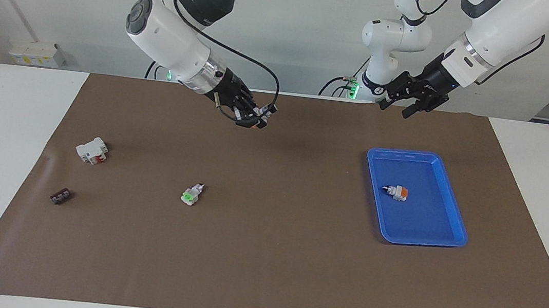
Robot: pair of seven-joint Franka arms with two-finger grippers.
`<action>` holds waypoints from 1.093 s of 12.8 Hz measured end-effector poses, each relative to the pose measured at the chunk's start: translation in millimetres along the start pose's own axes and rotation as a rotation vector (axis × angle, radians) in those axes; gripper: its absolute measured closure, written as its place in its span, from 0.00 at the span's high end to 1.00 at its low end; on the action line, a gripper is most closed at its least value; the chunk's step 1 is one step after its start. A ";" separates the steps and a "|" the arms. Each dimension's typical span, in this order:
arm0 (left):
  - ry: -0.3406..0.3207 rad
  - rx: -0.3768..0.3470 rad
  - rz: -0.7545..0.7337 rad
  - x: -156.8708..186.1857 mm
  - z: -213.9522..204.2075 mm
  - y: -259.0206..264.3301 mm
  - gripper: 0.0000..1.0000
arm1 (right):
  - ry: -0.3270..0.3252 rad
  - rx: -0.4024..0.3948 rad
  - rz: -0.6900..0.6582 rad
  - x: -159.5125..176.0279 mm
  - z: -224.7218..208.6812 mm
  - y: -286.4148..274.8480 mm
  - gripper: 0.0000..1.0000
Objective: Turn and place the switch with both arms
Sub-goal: 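Lift the switch with the right gripper while the left gripper approaches, then close the left gripper on the switch held by the right gripper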
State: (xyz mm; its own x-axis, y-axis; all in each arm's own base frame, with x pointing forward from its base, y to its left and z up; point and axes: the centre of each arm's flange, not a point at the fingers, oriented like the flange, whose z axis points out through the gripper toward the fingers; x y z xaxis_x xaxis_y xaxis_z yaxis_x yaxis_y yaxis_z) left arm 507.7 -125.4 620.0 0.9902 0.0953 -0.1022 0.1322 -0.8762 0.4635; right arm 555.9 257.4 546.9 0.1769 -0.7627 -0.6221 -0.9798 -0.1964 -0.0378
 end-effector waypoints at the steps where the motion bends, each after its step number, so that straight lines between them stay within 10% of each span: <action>1: -0.006 -0.042 -0.053 -1.1 1.9 6.6 0.82 | -0.001 0.011 0.016 -16.2 11.3 1.8 0.33; 7: -0.035 -0.266 -0.394 -14.5 28.3 56.0 0.66 | -0.016 0.112 0.092 -56.2 63.2 -4.0 0.33; 14: 0.018 -0.321 -0.507 -43.2 70.8 67.5 0.58 | -0.004 0.115 0.088 -62.1 75.6 -3.3 0.33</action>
State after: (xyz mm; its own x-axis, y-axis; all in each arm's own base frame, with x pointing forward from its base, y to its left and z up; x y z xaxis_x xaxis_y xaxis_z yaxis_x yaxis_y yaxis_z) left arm 470.6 -222.1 593.3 0.8002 0.4745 -0.3667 0.5927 -0.5329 0.6039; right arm 541.1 352.0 526.5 0.0899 -0.7712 -0.6302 -0.9958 -0.0568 -0.0724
